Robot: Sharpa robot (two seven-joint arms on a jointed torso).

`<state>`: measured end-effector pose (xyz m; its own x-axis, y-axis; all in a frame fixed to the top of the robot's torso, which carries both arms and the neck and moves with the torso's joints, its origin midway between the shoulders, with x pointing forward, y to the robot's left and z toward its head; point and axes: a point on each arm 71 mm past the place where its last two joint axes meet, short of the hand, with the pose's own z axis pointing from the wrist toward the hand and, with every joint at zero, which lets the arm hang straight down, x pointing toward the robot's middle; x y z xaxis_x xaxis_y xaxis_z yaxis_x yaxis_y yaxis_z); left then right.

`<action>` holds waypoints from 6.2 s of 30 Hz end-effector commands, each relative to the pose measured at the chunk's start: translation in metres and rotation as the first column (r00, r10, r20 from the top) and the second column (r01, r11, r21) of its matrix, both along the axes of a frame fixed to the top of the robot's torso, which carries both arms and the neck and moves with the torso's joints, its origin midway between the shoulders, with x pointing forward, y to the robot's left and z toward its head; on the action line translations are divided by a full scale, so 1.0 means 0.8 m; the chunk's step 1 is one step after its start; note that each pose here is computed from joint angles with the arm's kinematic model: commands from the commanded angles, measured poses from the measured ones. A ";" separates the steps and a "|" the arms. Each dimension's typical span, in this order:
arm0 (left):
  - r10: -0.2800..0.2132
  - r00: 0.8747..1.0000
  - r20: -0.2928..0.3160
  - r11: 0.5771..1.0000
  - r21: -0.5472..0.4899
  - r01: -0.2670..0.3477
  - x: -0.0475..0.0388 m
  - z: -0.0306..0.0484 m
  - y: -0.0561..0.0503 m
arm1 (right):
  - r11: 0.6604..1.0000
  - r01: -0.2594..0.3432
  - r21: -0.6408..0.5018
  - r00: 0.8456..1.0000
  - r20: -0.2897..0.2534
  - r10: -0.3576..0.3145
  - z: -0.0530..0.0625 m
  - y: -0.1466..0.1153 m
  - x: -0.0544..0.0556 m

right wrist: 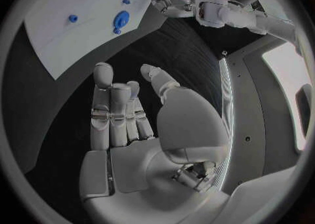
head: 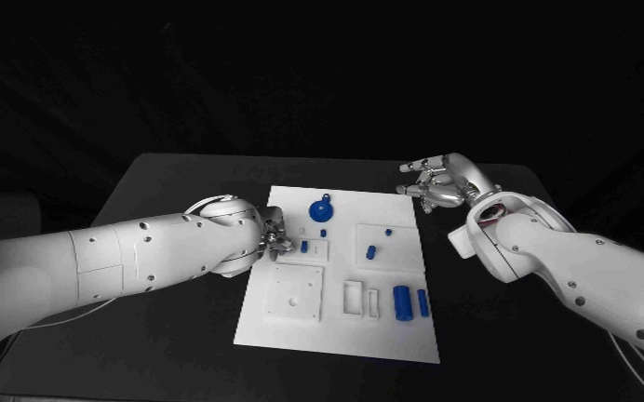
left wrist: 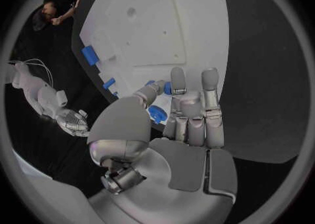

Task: Assemble the parts on the task board

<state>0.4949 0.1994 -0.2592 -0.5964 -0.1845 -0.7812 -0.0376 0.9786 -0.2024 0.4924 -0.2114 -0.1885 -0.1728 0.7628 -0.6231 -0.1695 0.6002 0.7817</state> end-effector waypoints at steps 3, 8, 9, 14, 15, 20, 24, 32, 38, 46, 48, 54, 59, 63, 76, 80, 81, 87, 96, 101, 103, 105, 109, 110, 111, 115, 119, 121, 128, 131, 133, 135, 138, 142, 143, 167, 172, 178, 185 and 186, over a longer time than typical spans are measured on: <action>-0.015 1.000 -0.022 1.000 0.005 0.015 -0.004 -0.0055 -0.004 | 1.000 -0.014 -0.003 1.000 -0.003 0.014 0.000 0.002 -0.001; -0.013 1.000 -0.018 1.000 0.002 0.013 -0.005 -0.0051 -0.004 | 1.000 -0.014 -0.004 1.000 -0.004 0.014 0.000 0.002 -0.001; -0.013 1.000 -0.018 1.000 0.002 0.013 -0.005 -0.0051 -0.004 | 1.000 -0.014 -0.004 1.000 -0.004 0.014 0.000 0.002 0.000; -0.014 1.000 -0.026 1.000 -0.003 0.014 -0.006 -0.0053 -0.001 | 1.000 -0.014 -0.005 1.000 -0.004 0.014 0.000 0.001 0.000; -0.016 0.999 -0.031 1.000 -0.003 0.016 -0.006 -0.0056 -0.001 | 1.000 -0.014 -0.005 1.000 -0.005 0.014 0.000 0.001 0.000; -0.025 0.998 -0.062 1.000 -0.005 0.025 -0.008 -0.0070 0.000 | 1.000 -0.014 -0.006 1.000 -0.006 0.014 0.000 0.001 0.000; -0.035 0.996 -0.079 0.999 -0.008 0.034 -0.009 -0.0074 -0.001 | 1.000 -0.015 -0.007 1.000 -0.007 0.015 -0.001 0.001 0.000; -0.034 0.996 -0.088 0.999 -0.020 0.033 -0.008 -0.0012 0.001 | 1.000 -0.016 -0.010 1.000 -0.008 0.016 -0.001 0.000 0.000; -0.030 0.995 -0.095 0.999 -0.033 0.027 -0.005 0.0057 0.002 | 1.000 -0.017 -0.011 1.000 -0.009 0.017 -0.001 0.001 0.000; -0.028 0.993 -0.112 0.999 -0.039 0.024 0.000 0.0099 0.002 | 1.000 -0.020 -0.012 1.000 -0.012 0.020 -0.002 0.002 0.000; -0.026 0.993 -0.114 0.999 -0.041 0.022 0.001 0.0103 0.002 | 1.000 -0.020 -0.012 1.000 -0.013 0.020 -0.002 0.002 0.000; -0.024 0.993 -0.117 0.999 -0.046 0.019 0.002 0.0108 0.002 | 1.000 -0.020 -0.011 1.000 -0.014 0.020 -0.002 0.002 0.000; -0.023 0.992 -0.125 0.999 -0.042 0.018 0.003 0.0103 0.003 | 1.000 -0.020 -0.012 1.000 -0.015 0.020 -0.002 0.001 0.000; -0.019 0.991 -0.130 0.999 -0.036 0.015 0.004 0.0098 0.005 | 1.000 -0.020 -0.012 1.000 -0.016 0.020 -0.002 0.001 0.000; -0.006 0.993 -0.120 1.000 -0.023 0.003 0.009 0.0089 0.005 | 1.000 -0.021 -0.012 1.000 -0.017 0.021 -0.002 0.002 0.000; -0.003 0.992 -0.123 1.000 -0.021 0.000 0.010 0.0085 0.006 | 1.000 -0.021 -0.012 1.000 -0.017 0.021 -0.002 0.001 0.000; -0.003 0.992 -0.126 1.000 -0.020 0.000 0.010 0.0083 0.007 | 1.000 -0.021 -0.012 1.000 -0.017 0.021 -0.002 0.002 0.000; -0.006 0.988 -0.152 1.000 -0.019 0.004 0.010 0.0062 0.007 | 1.000 -0.022 -0.012 1.000 -0.018 0.021 -0.002 0.002 0.000; -0.007 0.978 -0.209 0.999 -0.033 0.001 0.009 0.0024 0.008 | 1.000 -0.022 -0.013 1.000 -0.018 0.022 -0.002 0.002 0.000; -0.006 0.975 -0.224 0.999 -0.037 -0.002 0.009 0.0014 0.009 | 1.000 -0.022 -0.014 1.000 -0.018 0.022 -0.002 0.002 0.000; -0.005 0.974 -0.226 0.999 -0.036 -0.003 0.009 0.0012 0.009 | 1.000 -0.022 -0.014 1.000 -0.018 0.022 -0.002 0.002 0.000; -0.003 0.974 -0.228 0.999 -0.034 -0.005 0.010 0.0010 0.009 | 1.000 -0.022 -0.014 1.000 -0.018 0.022 -0.002 0.002 0.000; 0.002 0.974 -0.227 0.999 -0.032 -0.010 0.012 0.0009 0.010 | 1.000 -0.022 -0.015 1.000 -0.018 0.022 -0.002 0.002 0.000; 0.004 0.974 -0.226 0.999 -0.032 -0.011 0.012 0.0009 0.010 | 1.000 -0.022 -0.015 1.000 -0.018 0.022 -0.002 0.002 0.000; 0.004 0.974 -0.224 0.999 -0.032 -0.012 0.013 0.0010 0.010 | 1.000 -0.022 -0.015 1.000 -0.018 0.022 -0.002 0.002 0.000; 0.006 0.976 -0.219 0.999 -0.034 -0.014 0.014 0.0014 0.010 | 1.000 -0.022 -0.015 1.000 -0.018 0.022 -0.002 0.002 0.000; 0.006 0.977 -0.215 0.999 -0.037 -0.015 0.015 0.0020 0.010 | 1.000 -0.022 -0.015 1.000 -0.018 0.022 -0.002 0.002 0.000; 0.007 0.977 -0.212 0.999 -0.039 -0.015 0.016 0.0025 0.011 | 1.000 -0.023 -0.015 1.000 -0.018 0.022 -0.002 0.002 0.000; 0.008 0.978 -0.210 0.999 -0.036 -0.015 0.019 0.0044 0.010 | 1.000 -0.023 -0.015 1.000 -0.018 0.022 -0.003 0.002 0.000; 0.007 0.977 -0.211 0.999 -0.034 -0.015 0.020 0.0050 0.009 | 1.000 -0.023 -0.015 1.000 -0.019 0.022 -0.003 0.002 0.000; 0.008 0.977 -0.211 0.999 -0.032 -0.015 0.021 0.0053 0.008 | 1.000 -0.023 -0.015 1.000 -0.019 0.022 -0.003 0.002 0.000; 0.008 0.977 -0.213 0.999 -0.030 -0.015 0.022 0.0055 0.008 | 1.000 -0.023 -0.015 1.000 -0.019 0.022 -0.003 0.002 0.000; 0.010 0.977 -0.214 1.000 -0.027 -0.016 0.023 0.0056 0.008 | 1.000 -0.023 -0.015 1.000 -0.019 0.022 -0.003 0.002 0.000; 0.012 0.976 -0.218 1.000 -0.021 -0.017 0.023 0.0055 0.008 | 1.000 -0.023 -0.016 1.000 -0.019 0.022 -0.003 0.002 0.000; 0.013 0.976 -0.219 1.000 -0.019 -0.017 0.024 0.0055 0.008 | 1.000 -0.023 -0.016 1.000 -0.019 0.022 -0.003 0.002 0.000; 0.034 0.977 -0.209 0.999 -0.011 -0.037 0.027 0.0061 0.011 | 1.000 -0.021 -0.017 1.000 -0.020 0.021 -0.003 0.002 0.001; 0.037 0.978 -0.207 0.999 -0.010 -0.040 0.027 0.0062 0.012 | 1.000 -0.021 -0.017 1.000 -0.020 0.021 -0.004 0.002 0.001; 0.042 0.978 -0.203 0.999 -0.011 -0.045 0.027 0.0065 0.014 | 1.000 -0.021 -0.017 1.000 -0.020 0.020 -0.004 0.002 0.001; 0.044 0.979 -0.200 0.999 -0.012 -0.047 0.027 0.0068 0.017 | 1.000 -0.020 -0.017 1.000 -0.020 0.020 -0.004 0.002 0.001; 0.044 0.979 -0.200 0.999 -0.013 -0.047 0.027 0.0069 0.017 | 1.000 -0.020 -0.017 1.000 -0.020 0.020 -0.004 0.002 0.001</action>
